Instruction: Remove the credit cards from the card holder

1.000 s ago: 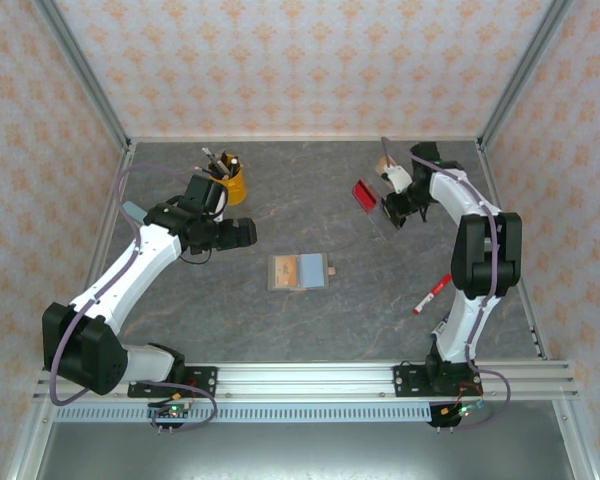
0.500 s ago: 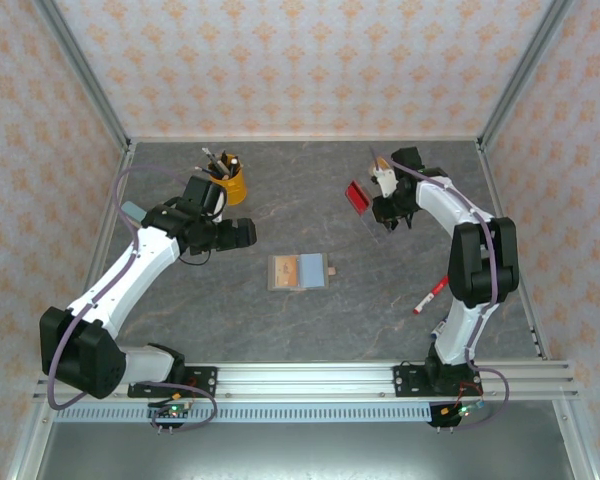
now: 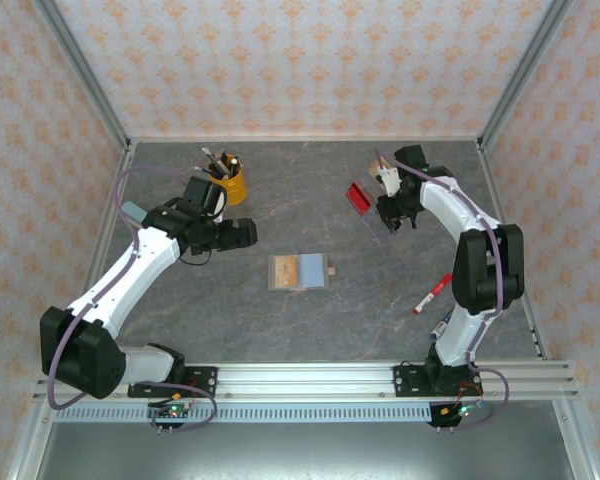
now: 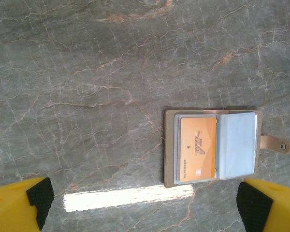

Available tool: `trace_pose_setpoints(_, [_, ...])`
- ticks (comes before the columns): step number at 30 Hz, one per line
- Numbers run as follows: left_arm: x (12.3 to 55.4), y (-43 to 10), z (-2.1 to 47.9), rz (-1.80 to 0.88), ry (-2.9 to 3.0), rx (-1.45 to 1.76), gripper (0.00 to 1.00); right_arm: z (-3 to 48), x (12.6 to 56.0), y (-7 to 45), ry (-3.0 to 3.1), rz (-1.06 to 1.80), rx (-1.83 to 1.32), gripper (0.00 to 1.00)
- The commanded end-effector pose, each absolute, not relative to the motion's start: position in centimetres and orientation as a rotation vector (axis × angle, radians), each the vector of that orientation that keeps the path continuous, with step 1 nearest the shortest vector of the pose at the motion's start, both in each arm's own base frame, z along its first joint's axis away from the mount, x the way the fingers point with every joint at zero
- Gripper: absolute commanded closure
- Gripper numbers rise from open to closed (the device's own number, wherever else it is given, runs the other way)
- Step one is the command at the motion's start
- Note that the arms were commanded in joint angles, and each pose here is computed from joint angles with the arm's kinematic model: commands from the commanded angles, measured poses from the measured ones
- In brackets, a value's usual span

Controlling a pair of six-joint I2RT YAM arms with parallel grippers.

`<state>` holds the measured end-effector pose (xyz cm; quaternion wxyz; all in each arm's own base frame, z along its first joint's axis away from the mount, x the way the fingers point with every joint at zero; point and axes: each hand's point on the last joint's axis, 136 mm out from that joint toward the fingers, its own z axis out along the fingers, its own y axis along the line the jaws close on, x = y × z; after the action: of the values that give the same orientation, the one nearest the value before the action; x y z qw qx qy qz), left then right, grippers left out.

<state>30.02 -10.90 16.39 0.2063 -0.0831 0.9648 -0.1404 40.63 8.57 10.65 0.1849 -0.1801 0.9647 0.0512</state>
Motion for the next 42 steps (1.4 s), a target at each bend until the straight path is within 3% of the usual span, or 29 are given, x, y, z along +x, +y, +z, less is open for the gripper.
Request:
trace_pose_setpoints(1, [30.0,-10.6,16.7,-0.394,2.668,-0.238,0.00,12.2,40.0,8.2,2.713,0.131,-0.470,0.76])
trace_pose_setpoints(11, [30.1,-10.6,16.6,-0.387,2.674,-0.246,0.00,10.7,38.7,11.1,2.735,0.283,-0.498,0.76])
trace_pose_setpoints(27, [30.0,-10.5,16.0,-0.375,2.695,-0.253,0.00,9.5,41.2,6.9,2.752,-0.046,-0.329,0.76])
trace_pose_setpoints(36, [29.9,-10.4,15.8,-0.370,2.708,-0.263,0.00,13.7,40.3,10.8,2.622,0.275,-0.271,0.75])
trace_pose_setpoints(42, [29.9,-10.6,15.2,-0.383,2.720,-0.300,0.00,16.2,38.5,12.9,2.565,0.494,0.023,0.69])
